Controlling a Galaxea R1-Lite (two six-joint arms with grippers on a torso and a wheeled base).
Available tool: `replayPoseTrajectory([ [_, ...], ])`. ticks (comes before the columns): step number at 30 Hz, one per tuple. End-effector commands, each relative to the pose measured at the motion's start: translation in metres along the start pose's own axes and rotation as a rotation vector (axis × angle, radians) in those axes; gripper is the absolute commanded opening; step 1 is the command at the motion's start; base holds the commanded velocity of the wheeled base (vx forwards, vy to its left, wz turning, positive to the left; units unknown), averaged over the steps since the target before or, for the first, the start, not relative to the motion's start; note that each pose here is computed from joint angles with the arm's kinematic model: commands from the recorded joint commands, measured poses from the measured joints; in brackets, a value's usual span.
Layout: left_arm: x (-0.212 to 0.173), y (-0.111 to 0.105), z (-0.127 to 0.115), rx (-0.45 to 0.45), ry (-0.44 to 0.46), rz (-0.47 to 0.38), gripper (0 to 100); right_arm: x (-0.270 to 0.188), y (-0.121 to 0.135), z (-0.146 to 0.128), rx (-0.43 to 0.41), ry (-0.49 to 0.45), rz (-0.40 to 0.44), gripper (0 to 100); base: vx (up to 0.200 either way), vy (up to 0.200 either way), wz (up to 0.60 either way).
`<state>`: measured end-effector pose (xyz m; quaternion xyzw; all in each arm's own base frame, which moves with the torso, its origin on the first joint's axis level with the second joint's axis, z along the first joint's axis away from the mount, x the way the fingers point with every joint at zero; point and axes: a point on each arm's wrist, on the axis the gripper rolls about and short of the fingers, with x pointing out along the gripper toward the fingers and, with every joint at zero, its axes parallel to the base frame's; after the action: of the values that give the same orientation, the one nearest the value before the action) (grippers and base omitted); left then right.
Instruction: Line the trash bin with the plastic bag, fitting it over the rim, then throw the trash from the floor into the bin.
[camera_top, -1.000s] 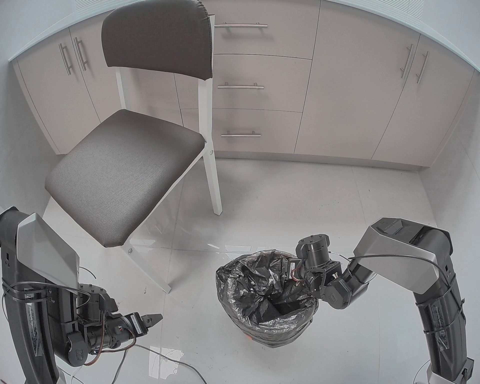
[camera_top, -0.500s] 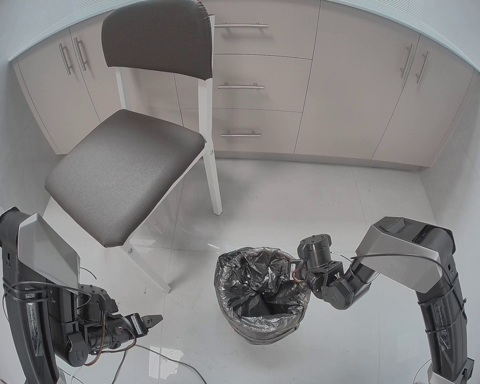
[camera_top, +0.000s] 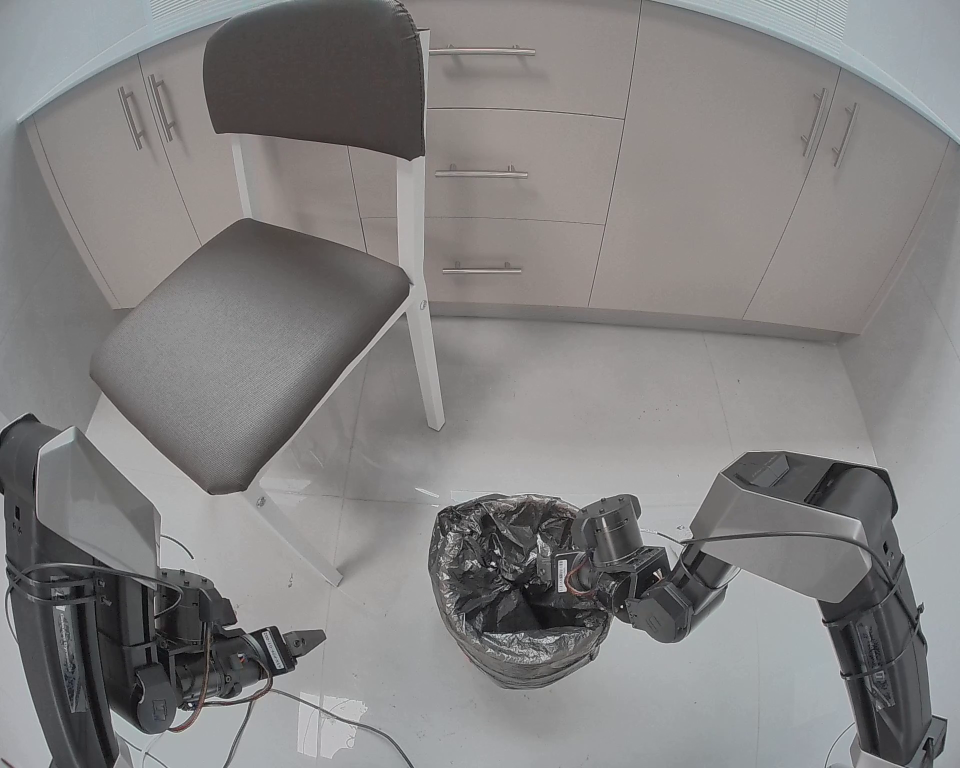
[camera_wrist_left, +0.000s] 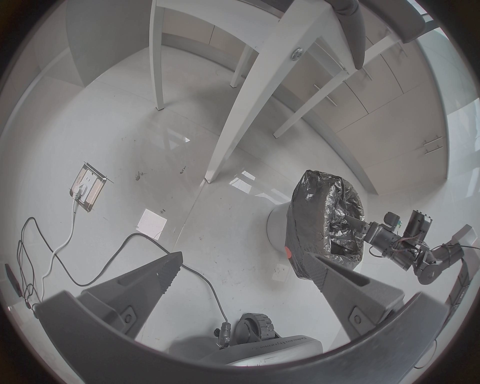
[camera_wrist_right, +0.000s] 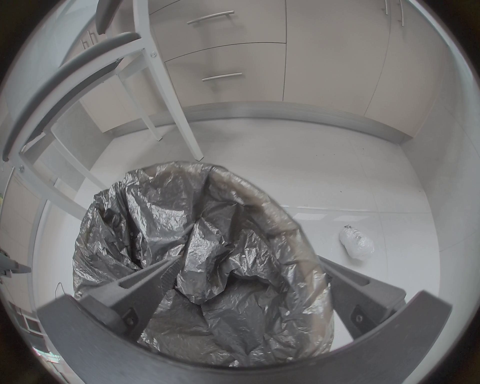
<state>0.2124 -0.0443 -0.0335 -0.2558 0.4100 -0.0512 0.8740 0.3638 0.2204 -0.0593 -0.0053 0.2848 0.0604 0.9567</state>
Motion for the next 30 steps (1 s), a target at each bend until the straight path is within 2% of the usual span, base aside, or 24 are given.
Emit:
replayPoseTrajectory([
  [1,-0.003,0.001,-0.003,-0.003,0.015,0.009,100,0.008,-0.002,-0.007,0.001,0.012,-0.012,100,0.0,0.0,0.0],
  [22,-0.002,0.001,-0.004,-0.002,0.017,0.011,100,0.02,-0.024,0.013,0.05,-0.052,-0.121,100,0.0,0.0,0.0],
  [30,-0.002,0.001,-0.004,-0.002,0.016,0.012,100,0.022,-0.031,0.017,0.03,-0.062,-0.162,100,0.0,0.0,0.0],
])
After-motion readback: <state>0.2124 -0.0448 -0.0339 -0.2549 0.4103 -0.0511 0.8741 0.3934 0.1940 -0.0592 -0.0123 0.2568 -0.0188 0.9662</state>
